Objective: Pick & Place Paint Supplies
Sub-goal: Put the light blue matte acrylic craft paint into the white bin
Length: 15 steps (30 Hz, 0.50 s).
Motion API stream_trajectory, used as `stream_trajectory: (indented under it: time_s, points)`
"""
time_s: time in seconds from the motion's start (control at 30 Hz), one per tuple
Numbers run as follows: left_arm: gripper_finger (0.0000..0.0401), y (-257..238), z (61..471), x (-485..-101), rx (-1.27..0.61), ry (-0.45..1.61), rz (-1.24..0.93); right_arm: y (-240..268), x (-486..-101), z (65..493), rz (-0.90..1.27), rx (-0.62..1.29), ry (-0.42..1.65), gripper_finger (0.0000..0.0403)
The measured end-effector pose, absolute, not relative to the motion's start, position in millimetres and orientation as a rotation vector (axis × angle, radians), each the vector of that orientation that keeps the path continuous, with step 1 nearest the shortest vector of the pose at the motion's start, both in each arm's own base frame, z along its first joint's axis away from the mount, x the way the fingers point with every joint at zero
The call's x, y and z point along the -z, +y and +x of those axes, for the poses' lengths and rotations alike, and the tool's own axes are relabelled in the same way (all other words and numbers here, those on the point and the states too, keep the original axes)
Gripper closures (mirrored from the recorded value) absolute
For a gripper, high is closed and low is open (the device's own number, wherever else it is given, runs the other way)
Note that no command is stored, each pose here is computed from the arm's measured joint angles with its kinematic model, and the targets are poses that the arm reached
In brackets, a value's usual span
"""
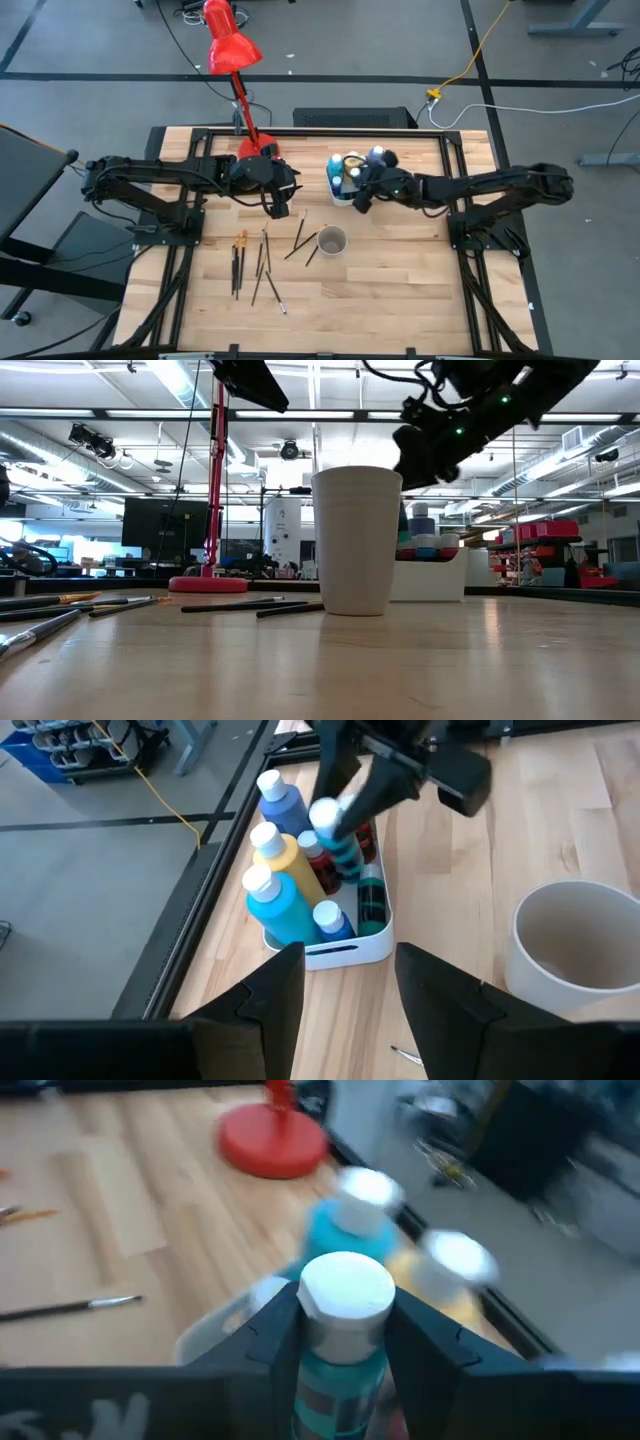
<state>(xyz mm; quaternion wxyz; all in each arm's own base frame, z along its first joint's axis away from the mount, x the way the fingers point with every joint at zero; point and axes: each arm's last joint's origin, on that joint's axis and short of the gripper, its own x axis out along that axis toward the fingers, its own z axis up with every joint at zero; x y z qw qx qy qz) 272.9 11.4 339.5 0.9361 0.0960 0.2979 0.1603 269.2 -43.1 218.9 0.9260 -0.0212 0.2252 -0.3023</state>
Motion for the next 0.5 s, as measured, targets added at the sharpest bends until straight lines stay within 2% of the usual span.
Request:
stream_trajectory:
  time_s: [0.13,0.23,0.3,0.4,0.5]
  points:
    - [0.0234,11,273,-340,-0.328,0.608,0.197,-40,-193,252,0.099,0.590,0.427,0.0278]
    - [0.0234,11,273,-340,-0.327,0.606,0.197,-39,-175,241,0.172,0.614,0.301,0.0288]
    - [0.0234,11,273,-340,-0.327,0.604,0.196,-39,-167,234,0.159,0.618,0.251,0.0289]
    - [0.0234,11,274,-342,-0.329,0.582,0.192,-38,-155,227,0.031,0.610,0.288,0.0280]
    - [0.0234,11,275,-343,-0.330,0.566,0.191,-40,-148,225,0.020,0.698,0.301,0.0275]
